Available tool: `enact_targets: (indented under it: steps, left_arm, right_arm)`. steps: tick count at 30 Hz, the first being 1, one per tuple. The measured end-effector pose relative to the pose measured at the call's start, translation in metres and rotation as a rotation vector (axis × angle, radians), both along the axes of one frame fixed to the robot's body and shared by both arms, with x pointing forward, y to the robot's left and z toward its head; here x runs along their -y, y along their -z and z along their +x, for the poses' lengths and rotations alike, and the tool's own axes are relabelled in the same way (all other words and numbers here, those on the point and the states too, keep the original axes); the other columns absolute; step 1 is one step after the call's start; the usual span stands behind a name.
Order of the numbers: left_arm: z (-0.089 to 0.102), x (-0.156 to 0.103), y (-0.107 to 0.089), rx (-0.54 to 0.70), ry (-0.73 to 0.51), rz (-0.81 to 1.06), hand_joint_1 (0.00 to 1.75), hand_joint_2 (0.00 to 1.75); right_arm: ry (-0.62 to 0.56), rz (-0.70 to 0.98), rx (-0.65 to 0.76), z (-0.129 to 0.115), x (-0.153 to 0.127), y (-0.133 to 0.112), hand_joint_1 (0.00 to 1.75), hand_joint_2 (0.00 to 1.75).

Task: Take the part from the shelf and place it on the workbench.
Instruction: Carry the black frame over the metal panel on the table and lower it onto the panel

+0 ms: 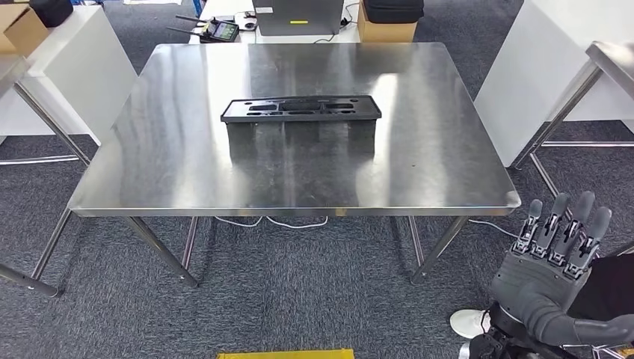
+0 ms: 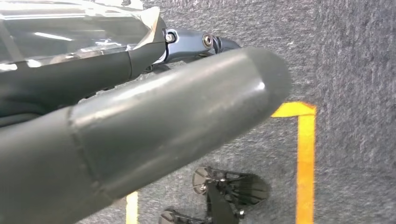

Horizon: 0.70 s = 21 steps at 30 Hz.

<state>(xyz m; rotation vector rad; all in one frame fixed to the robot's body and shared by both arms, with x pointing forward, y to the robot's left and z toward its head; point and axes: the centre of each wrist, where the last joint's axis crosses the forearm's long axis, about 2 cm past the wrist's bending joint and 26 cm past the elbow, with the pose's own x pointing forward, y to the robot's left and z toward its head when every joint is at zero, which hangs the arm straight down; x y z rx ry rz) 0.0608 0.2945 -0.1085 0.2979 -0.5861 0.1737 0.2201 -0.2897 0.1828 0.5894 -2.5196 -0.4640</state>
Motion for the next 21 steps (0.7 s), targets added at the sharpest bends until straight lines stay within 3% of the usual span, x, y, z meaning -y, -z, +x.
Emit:
enact_targets:
  steps: [21]
  left_arm:
    - [0.0014, -0.0025, -0.0003, 0.005, -0.023, 0.009, 0.0, 0.0]
  right_arm:
    - [-0.003, -0.015, -0.026, 0.0031, -0.0022, 0.0034, 0.0, 0.0]
